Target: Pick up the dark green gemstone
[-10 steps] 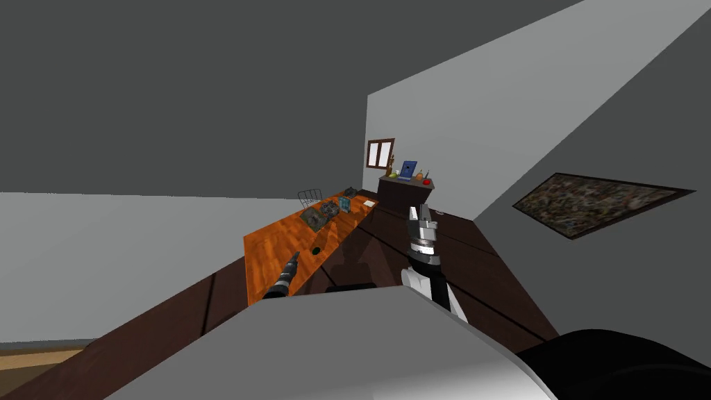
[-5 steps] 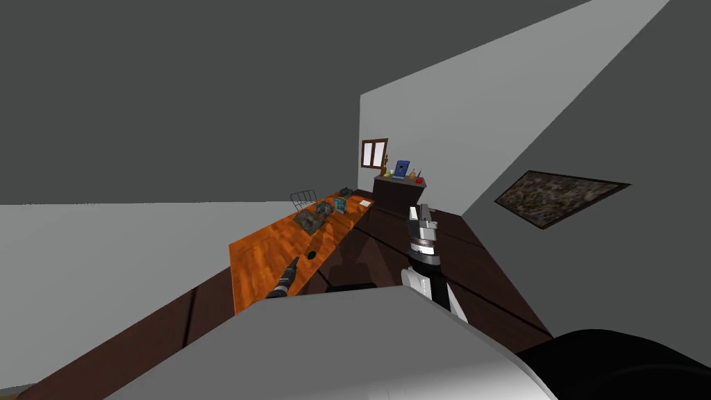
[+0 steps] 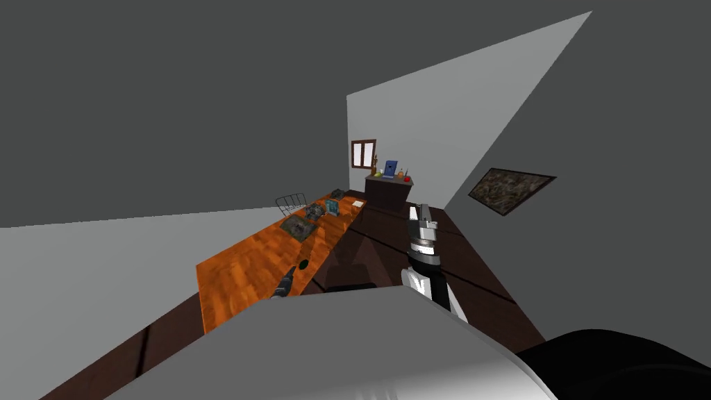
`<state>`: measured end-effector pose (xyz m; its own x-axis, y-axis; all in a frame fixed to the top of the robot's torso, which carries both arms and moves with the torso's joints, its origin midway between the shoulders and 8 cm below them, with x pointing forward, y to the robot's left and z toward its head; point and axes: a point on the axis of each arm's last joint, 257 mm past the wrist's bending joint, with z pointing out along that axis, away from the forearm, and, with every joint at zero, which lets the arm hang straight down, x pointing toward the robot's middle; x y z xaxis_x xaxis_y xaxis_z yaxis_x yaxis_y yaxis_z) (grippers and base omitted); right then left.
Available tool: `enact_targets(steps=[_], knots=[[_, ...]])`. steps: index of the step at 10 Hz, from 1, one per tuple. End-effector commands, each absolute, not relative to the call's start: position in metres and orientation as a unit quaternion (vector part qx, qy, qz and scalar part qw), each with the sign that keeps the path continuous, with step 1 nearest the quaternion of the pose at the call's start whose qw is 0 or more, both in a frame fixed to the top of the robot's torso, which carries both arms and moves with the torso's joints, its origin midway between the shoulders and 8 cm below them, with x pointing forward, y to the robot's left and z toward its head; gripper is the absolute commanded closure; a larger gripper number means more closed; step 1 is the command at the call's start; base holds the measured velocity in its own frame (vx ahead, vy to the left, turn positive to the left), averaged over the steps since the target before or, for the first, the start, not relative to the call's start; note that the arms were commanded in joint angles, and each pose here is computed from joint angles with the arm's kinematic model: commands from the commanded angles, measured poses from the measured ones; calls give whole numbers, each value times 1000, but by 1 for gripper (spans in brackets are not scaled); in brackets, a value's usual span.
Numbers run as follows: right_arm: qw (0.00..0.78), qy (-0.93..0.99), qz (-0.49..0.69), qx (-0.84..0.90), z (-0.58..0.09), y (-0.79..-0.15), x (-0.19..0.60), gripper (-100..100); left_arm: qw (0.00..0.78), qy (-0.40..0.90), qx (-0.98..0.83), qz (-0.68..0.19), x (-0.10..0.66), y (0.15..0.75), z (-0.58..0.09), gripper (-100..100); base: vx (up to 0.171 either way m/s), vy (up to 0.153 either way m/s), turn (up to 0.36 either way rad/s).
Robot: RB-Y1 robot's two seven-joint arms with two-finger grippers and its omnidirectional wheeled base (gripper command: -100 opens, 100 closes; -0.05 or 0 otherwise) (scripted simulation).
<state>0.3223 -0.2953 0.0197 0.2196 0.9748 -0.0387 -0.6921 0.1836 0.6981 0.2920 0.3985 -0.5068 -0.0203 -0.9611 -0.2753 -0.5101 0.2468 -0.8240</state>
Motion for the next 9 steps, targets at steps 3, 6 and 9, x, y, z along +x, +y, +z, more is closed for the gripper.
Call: enact_targets(steps=[3,6,9], knots=[[728,250,573,283,20,-295,322,0,393,685,-572,-222,253,412,-542,-100,79,38,-279],[728,250,573,283,20,-295,322,0,370,698,-582,-191,225,428,-563,-100,46,35,-224],[728,250,573,283,20,-295,322,0,351,709,-590,-163,199,442,-579,-100,52,32,-202]])
